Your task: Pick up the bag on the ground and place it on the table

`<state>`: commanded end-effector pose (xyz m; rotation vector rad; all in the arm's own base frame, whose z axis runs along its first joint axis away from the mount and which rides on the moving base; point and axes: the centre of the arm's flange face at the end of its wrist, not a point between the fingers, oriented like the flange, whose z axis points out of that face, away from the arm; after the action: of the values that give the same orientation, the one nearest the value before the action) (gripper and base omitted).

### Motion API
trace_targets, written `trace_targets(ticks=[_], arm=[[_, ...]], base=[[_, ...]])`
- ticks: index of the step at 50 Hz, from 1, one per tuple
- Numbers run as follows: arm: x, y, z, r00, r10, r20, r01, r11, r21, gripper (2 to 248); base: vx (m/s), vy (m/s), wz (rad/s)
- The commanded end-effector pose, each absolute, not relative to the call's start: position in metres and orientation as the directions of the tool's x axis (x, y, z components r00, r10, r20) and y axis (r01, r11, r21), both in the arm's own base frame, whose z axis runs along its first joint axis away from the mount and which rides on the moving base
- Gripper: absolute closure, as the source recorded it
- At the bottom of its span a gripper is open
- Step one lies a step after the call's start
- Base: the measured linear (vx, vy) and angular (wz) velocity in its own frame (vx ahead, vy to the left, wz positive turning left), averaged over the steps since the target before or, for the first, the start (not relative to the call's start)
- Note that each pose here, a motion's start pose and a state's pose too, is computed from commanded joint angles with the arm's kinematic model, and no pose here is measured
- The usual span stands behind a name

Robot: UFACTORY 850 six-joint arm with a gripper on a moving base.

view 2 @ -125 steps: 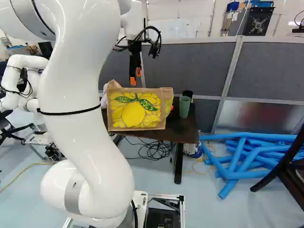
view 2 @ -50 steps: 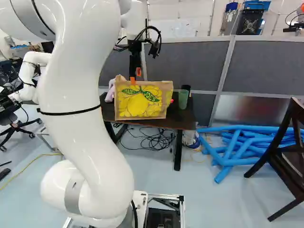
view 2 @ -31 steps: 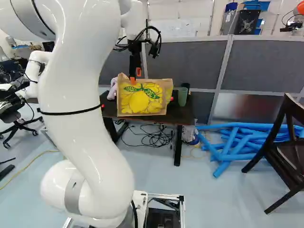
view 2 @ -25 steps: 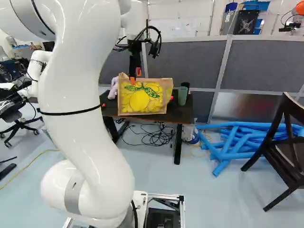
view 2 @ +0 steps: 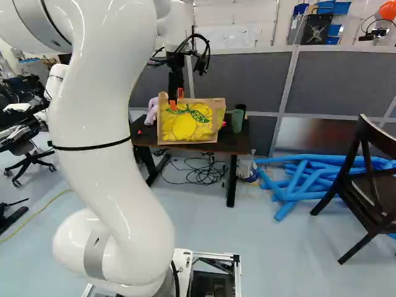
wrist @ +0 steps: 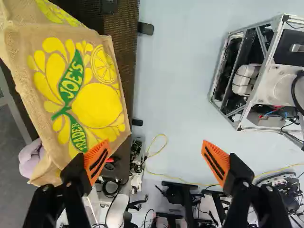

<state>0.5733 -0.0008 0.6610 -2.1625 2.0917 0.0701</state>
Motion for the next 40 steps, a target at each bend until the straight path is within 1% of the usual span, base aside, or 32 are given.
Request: trace_targets(ticks=[22,40], arm=[[0.5733,-0.0008,0.6610,0.037,-0.991,-0.125,-0.998,-0.029,-0.062,3],[0.5733,-0.0008,0.6610,0.037,-0.991,-0.125,-0.998,-0.029,-0.062,3]], base=[[-0.094,-0.003,0.006],[0.002,0.000,0.000]])
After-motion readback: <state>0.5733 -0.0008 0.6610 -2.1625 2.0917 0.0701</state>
